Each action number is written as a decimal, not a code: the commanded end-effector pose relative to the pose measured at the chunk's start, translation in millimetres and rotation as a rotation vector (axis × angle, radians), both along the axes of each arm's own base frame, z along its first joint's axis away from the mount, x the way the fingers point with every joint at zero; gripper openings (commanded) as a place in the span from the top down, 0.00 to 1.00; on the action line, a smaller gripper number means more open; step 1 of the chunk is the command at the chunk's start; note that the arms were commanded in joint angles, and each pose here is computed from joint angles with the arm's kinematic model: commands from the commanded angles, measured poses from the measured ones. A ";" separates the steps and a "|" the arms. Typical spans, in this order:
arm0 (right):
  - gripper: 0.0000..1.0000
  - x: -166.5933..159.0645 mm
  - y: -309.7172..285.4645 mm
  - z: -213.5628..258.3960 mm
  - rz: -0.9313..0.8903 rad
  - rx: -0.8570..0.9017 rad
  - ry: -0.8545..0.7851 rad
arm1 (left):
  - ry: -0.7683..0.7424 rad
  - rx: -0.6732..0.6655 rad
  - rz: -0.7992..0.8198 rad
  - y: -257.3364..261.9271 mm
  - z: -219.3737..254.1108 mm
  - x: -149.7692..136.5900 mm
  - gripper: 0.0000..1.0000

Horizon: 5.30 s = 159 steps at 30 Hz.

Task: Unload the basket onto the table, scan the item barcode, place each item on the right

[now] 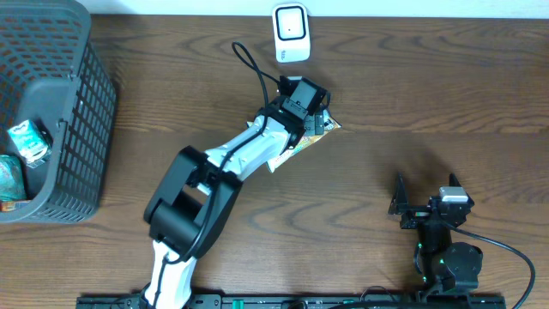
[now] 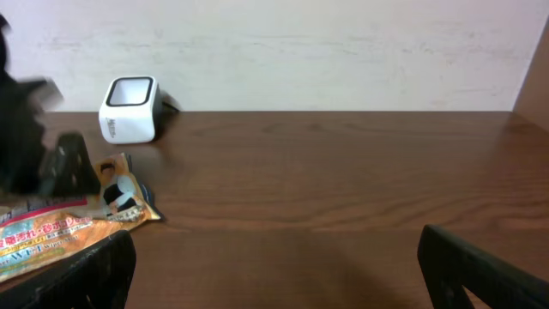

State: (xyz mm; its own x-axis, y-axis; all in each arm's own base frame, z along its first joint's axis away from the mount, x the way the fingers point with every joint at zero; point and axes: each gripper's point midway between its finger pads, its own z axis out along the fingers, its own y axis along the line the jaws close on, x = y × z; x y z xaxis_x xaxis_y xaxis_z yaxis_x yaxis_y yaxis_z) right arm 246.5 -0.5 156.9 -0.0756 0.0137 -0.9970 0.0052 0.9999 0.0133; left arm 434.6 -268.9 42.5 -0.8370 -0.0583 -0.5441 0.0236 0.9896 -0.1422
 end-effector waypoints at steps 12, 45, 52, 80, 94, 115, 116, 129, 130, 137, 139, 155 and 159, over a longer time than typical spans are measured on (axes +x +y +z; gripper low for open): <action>0.01 -0.2 -1.6 -0.7 -0.006 0.004 0.001 | -0.104 0.222 -0.246 35.2 93.5 -20.9 0.02; 0.01 -0.2 -1.6 -0.7 -0.006 0.004 0.001 | 0.464 -0.335 -0.481 -65.8 16.1 -127.5 0.02; 0.01 -0.2 -1.7 -0.7 -0.007 0.004 0.001 | 0.389 -0.358 -0.447 -58.2 34.1 -98.8 0.02; 0.01 -0.2 -1.7 -0.7 -0.007 0.004 0.001 | 0.185 -0.381 -0.102 -44.4 -3.4 -6.1 0.03; 0.01 -0.2 -1.7 -0.7 -0.007 0.004 0.001 | 0.091 -0.503 -0.163 -95.6 25.6 -7.9 0.02; 0.01 -0.2 -1.7 -0.7 -0.007 0.004 0.001 | 0.032 0.135 -0.219 80.5 96.2 -25.5 0.02; 0.01 -0.2 -1.7 -0.7 -0.007 0.004 0.001 | 0.033 0.152 -0.234 83.4 96.8 -26.3 0.02; 0.01 -0.2 -1.7 -0.7 -0.007 0.004 0.001 | -0.238 0.121 0.020 204.1 249.7 1.6 0.02; 0.01 -0.2 -1.7 -0.7 -0.007 0.004 0.001 | -0.285 0.127 0.047 219.5 269.3 2.5 0.02; 0.01 -0.2 -1.7 -0.7 -0.007 0.004 0.001 | -0.532 0.147 0.301 322.9 365.1 -17.8 0.02; 0.01 -0.2 -1.7 -0.7 -0.007 0.004 0.001 | -0.556 0.166 0.372 351.8 375.4 -29.0 0.02; 0.01 -0.2 -1.7 -0.7 -0.007 0.004 0.001 | -0.184 0.178 0.967 526.9 266.1 -113.3 0.02; 0.01 -0.2 -1.7 -0.7 -0.007 0.004 0.001 | -0.005 0.202 1.115 548.2 211.0 -140.3 0.02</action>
State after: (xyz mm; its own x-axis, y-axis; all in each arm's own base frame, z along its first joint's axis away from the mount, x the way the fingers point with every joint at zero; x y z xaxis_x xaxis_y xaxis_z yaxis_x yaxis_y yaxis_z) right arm 246.5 -0.5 156.9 -0.0756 0.0137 -0.9970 0.0052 0.9999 0.0133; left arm 314.0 262.3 291.2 -0.4126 -0.5917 -0.6926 -0.8046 0.5932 -0.0275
